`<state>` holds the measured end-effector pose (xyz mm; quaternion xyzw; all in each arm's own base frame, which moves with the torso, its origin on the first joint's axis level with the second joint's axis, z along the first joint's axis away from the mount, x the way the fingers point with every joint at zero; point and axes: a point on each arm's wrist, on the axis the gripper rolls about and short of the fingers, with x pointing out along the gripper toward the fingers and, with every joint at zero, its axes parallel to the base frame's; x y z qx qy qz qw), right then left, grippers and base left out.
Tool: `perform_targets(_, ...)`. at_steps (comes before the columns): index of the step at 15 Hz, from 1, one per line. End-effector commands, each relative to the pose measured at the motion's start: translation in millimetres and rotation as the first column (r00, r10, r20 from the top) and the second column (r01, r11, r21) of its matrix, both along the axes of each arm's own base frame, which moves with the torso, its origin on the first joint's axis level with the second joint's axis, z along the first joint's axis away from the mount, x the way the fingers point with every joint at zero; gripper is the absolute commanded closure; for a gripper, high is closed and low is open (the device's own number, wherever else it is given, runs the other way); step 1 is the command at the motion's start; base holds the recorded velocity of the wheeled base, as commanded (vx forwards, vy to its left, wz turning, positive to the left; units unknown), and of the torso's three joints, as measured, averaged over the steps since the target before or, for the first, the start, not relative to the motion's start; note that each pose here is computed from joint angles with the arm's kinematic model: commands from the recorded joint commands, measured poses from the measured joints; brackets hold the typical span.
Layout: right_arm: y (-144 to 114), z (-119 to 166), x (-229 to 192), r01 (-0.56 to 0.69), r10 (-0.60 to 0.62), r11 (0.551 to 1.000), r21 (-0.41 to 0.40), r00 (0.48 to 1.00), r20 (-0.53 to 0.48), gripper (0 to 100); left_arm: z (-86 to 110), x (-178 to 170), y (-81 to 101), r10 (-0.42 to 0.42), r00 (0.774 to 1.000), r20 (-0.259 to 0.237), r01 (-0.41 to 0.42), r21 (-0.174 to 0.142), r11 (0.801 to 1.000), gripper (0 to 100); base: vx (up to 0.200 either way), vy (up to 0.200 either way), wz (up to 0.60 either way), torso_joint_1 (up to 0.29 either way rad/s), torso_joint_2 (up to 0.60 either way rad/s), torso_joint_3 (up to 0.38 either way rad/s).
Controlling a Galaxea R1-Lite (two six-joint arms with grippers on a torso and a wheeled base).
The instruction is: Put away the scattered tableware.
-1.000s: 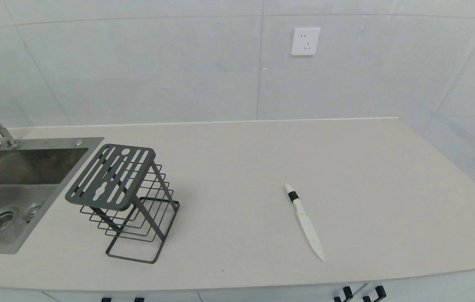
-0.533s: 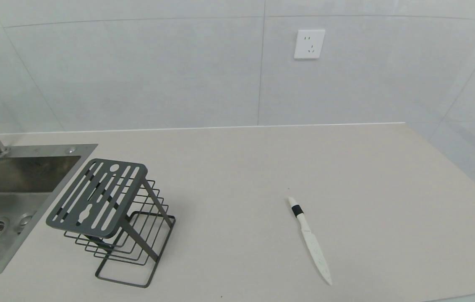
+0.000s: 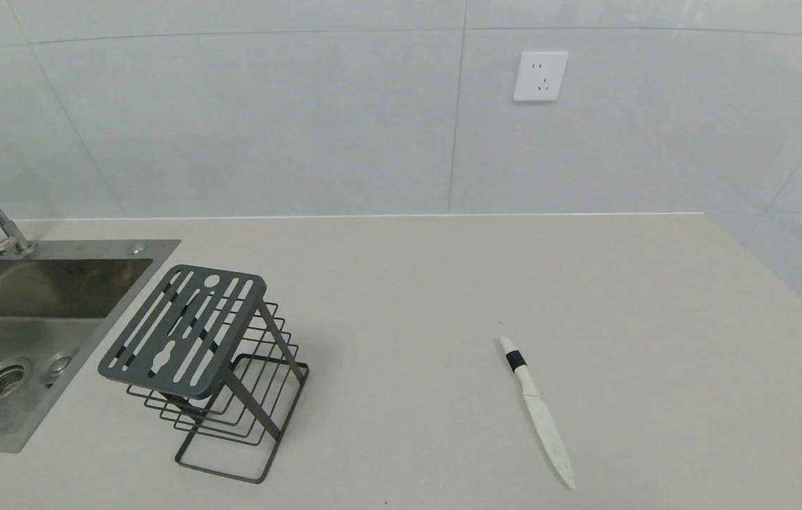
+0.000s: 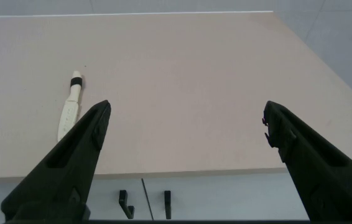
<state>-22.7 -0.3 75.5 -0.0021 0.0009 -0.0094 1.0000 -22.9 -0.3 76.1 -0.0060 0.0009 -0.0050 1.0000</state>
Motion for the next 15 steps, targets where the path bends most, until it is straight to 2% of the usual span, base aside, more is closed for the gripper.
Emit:
perform_targets(1, 0.0, 0.0, 0.0, 0.0, 0.0, 1.0, 0.0, 1.0, 0.0, 0, 0.0, 0.1, 0.0, 0.001, 1.0, -0.001, -0.001, 0.0, 1.0, 0, 0.0, 0.0, 0.0, 0.0, 0.0, 0.0)
perform_targets(5, 0.0, 0.0, 0.0, 0.001, -0.001, 1.0, -0.002, 1.0, 0.0, 0, 0.0, 0.1, 0.0, 0.001, 1.0, -0.001, -0.001, 0.0, 1.0, 0, 0.0, 0.0, 0.0, 0.009, -0.01, -0.01)
perform_targets(10, 0.0, 0.0, 0.0, 0.001, -0.001, 1.0, -0.002, 1.0, 0.0, 0, -0.1, 0.1, -0.1, -0.004, 1.0, -0.003, 0.004, 0.012, 1.0, 0, 0.0, 0.0, 0.0, 0.093, -0.22, -0.114)
perform_targets(12, 0.4, 0.5, 0.0, -0.017, 0.017, 0.999, -0.046, 1.0, 0.004, 0, 0.0, 0.1, -0.2, -0.007, 1.0, -0.001, 0.007, 0.012, 1.0, 0, 0.0, 0.0, 0.0, 0.0, 0.0, 0.0)
perform_targets(15, 1.0, 0.5, 0.0, -0.045, 0.045, 0.997, -0.062, 0.999, 0.004, 0, 0.0, 0.1, -0.2, -0.008, 1.0, -0.001, 0.008, 0.013, 1.0, 0, 0.0, 0.0, 0.0, 0.0, 0.0, 0.0)
